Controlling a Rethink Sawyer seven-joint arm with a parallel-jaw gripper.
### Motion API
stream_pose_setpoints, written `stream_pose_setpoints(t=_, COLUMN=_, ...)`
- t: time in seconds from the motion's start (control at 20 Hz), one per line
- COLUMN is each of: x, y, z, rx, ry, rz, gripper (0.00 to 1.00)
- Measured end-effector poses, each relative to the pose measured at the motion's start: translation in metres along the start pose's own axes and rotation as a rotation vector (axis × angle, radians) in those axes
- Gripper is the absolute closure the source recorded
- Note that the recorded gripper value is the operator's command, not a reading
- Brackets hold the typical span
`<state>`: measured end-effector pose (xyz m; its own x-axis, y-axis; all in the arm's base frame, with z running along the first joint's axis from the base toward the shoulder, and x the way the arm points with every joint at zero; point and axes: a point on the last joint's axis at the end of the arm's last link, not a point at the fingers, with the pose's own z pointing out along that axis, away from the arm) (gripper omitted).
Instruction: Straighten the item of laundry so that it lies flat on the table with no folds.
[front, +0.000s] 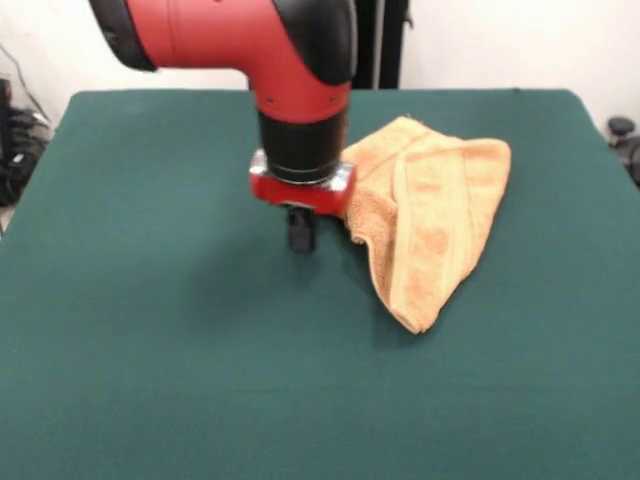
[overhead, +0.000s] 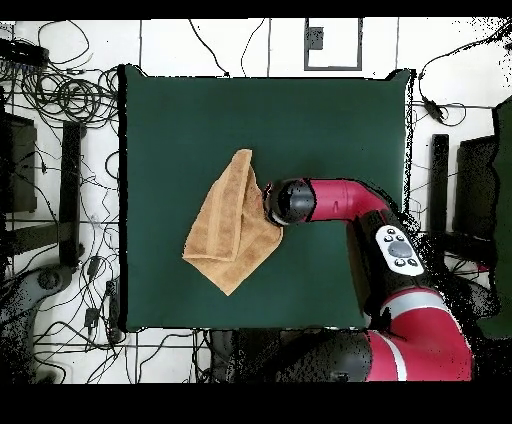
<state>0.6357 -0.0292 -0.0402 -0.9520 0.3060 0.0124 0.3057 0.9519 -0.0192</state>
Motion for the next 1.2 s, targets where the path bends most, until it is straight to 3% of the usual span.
stream_pose_setpoints(t=0.3, x=-0.037, y=-0.042, z=-0.011, rx=0.047, ry=-0.157, rz=0.000, gripper=1.00)
stream_pose_setpoints(t=0.5, x=-0.058, y=-0.062, z=-0.020, rx=0.069, ry=-0.208, rz=0.020, gripper=1.00)
stream_pose_setpoints(t=0.6, x=-0.070, y=-0.071, z=-0.025, rx=0.052, ry=-0.219, rz=0.063, gripper=1.00)
stream_pose_setpoints(t=0.65, x=-0.081, y=-0.082, z=-0.028, rx=0.018, ry=-0.215, rz=0.130, gripper=0.00)
stream_pose_setpoints(t=0.75, x=-0.082, y=-0.084, z=-0.028, rx=0.011, ry=-0.213, rz=0.144, gripper=0.00)
stream_pose_setpoints(t=0.9, x=-0.093, y=-0.102, z=-0.030, rx=-0.052, ry=-0.165, rz=0.270, gripper=0.00)
stream_pose_setpoints(t=0.95, x=-0.095, y=-0.110, z=-0.029, rx=-0.089, ry=-0.117, rz=0.340, gripper=0.00)
stream_pose_setpoints(t=1.0, x=-0.096, y=-0.112, z=-0.028, rx=-0.106, ry=-0.093, rz=0.370, gripper=0.00)
stream_pose_setpoints(t=1.2, x=-0.090, y=-0.125, z=-0.021, rx=-0.218, ry=0.119, rz=0.544, gripper=0.00)
